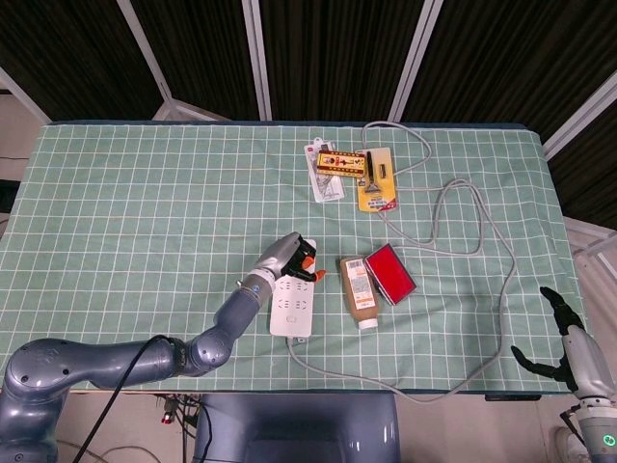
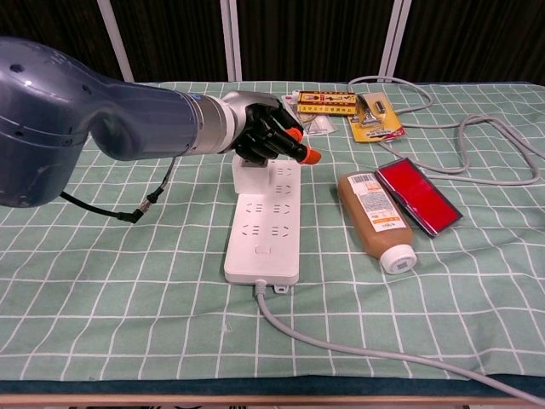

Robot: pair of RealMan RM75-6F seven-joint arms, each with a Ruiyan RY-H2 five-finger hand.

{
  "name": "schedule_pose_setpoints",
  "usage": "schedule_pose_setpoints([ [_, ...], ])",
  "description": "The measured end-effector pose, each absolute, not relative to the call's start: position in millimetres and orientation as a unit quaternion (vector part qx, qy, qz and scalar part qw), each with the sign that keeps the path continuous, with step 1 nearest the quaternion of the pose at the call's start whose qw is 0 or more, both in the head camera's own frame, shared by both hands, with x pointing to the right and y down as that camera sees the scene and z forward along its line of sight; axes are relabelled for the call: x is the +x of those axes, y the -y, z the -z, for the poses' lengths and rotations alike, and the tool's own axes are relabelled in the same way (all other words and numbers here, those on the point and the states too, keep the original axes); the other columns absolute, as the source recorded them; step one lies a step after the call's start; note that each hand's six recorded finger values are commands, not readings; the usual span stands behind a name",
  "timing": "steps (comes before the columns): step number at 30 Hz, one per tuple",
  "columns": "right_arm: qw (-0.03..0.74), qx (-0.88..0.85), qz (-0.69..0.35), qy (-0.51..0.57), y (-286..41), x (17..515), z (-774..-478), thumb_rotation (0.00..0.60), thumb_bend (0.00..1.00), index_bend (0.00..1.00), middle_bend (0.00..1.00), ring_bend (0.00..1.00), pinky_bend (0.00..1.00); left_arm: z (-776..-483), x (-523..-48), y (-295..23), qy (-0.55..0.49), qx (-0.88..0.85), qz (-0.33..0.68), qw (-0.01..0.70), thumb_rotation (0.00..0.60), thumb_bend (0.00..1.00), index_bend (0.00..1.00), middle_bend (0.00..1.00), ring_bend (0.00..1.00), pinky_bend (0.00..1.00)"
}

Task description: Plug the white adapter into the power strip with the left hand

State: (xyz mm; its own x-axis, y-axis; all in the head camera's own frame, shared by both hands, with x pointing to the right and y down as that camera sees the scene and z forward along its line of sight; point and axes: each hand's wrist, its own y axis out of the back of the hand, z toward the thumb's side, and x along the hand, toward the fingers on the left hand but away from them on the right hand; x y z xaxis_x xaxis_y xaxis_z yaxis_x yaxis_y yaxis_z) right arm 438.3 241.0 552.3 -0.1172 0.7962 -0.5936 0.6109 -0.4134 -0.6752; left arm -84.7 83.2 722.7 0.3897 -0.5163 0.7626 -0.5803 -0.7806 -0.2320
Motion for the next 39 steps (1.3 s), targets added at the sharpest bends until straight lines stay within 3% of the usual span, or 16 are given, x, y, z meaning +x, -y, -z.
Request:
schedule_pose_setpoints([
  [9,0.091,-0.659,-0.522,0.534,-241,438,-552,0.600,0.34,0.00,0.00,0.00,0.00,-715,-83,-75,0.339,0.835,-0.432,0.021,0.600,0.26,0.78,0.99,1.00,1.00],
  [12,0.094,-0.659,-0.522,0.533,-241,438,-552,0.600,0.34,0.00,0.00,0.00,0.00,-706,-83,-67,0.354,0.835,-0.422,0.002,0.600,0.26,0.68,0.91,0.94,0.99],
  [13,0.095,-0.659,-0.522,0.532,-241,438,-551,0.600,0.34,0.00,0.00,0.00,0.00,-701,-84,-63,0.361,0.834,-0.417,-0.009,0.600,0.26,0.62,0.84,0.88,0.96],
  [15,0.099,-0.660,-0.522,0.531,-241,438,-551,0.600,0.34,0.00,0.00,0.00,0.00,-691,-85,-57,0.372,0.834,-0.407,-0.030,0.600,0.27,0.52,0.67,0.70,0.82],
  [17,0.103,-0.660,-0.522,0.530,-241,438,-551,0.600,0.34,0.00,0.00,0.00,0.00,-677,-89,-52,0.382,0.835,-0.393,-0.059,0.600,0.26,0.42,0.49,0.47,0.58],
  [20,0.109,-0.661,-0.524,0.526,-241,437,-551,0.600,0.34,0.00,0.00,0.00,0.00,-654,-101,-50,0.384,0.835,-0.377,-0.116,0.600,0.25,0.25,0.32,0.26,0.36],
  [25,0.121,-0.662,-0.526,0.519,-242,435,-551,0.600,0.34,0.00,0.00,0.00,0.00,-621,-158,-69,0.363,0.810,-0.388,-0.248,0.600,0.13,0.06,0.04,0.03,0.09],
  [27,0.128,-0.663,-0.528,0.516,-243,434,-551,0.600,0.34,0.00,0.00,0.00,0.00,-615,-188,-84,0.350,0.792,-0.413,-0.282,0.600,0.09,0.03,0.00,0.00,0.03],
  [32,0.148,-0.662,-0.530,0.509,-244,431,-549,0.600,0.34,0.00,0.00,0.00,0.00,-609,-288,-138,0.325,0.726,-0.506,-0.334,0.600,0.07,0.00,0.00,0.00,0.02],
  [39,0.164,-0.662,-0.532,0.502,-246,430,-549,0.600,0.34,0.00,0.00,0.00,0.00,-567,-395,-203,0.354,0.640,-0.563,-0.384,0.600,0.07,0.00,0.00,0.00,0.01],
])
